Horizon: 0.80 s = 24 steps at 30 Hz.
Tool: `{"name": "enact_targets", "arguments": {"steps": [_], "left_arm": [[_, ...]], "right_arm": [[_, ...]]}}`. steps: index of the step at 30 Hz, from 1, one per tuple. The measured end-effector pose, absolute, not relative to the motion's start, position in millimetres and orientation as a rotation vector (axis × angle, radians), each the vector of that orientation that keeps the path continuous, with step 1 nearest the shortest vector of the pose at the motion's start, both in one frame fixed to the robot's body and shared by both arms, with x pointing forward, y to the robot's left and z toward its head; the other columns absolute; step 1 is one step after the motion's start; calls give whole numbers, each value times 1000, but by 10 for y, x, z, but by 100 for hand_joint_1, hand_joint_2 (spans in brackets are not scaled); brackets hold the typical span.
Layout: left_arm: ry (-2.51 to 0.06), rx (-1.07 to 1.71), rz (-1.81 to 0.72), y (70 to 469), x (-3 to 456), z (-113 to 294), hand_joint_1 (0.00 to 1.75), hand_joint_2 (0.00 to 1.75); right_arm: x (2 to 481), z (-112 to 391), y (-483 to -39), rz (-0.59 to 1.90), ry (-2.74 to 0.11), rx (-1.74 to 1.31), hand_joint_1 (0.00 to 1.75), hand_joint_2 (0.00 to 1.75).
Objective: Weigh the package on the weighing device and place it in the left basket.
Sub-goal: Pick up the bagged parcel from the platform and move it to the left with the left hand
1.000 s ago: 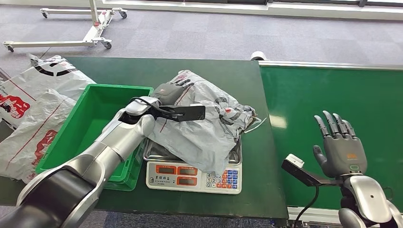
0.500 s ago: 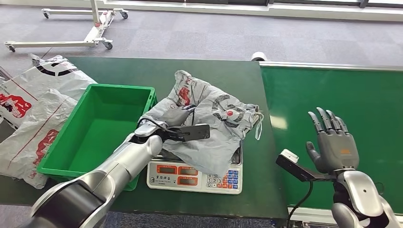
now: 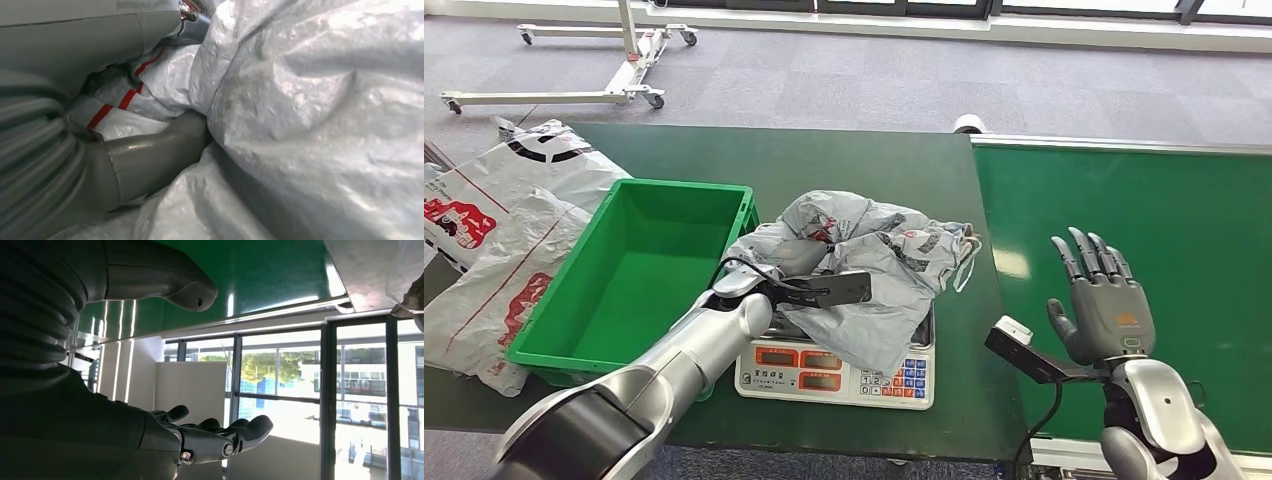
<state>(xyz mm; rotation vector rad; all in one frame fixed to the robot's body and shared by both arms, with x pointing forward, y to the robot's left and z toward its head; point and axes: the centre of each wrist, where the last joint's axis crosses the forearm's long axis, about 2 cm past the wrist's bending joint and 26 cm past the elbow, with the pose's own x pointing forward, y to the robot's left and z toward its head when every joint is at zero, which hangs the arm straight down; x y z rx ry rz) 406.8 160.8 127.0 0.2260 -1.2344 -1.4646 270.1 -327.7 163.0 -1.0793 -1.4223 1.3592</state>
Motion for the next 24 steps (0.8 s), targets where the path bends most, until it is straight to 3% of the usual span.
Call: {"name": "enact_targets", "arguments": {"steps": [18, 24], "left_arm": [[-1233, 225, -1460, 1603, 4015, 1194, 175, 175], [-1312, 346, -1491, 1644, 4088, 1293, 175, 175]], "right_arm": [[2731, 1656, -3206, 1359, -1462, -1090, 0, 175], [2760, 1683, -3178, 1330, -1498, -1100, 0, 175]]}}
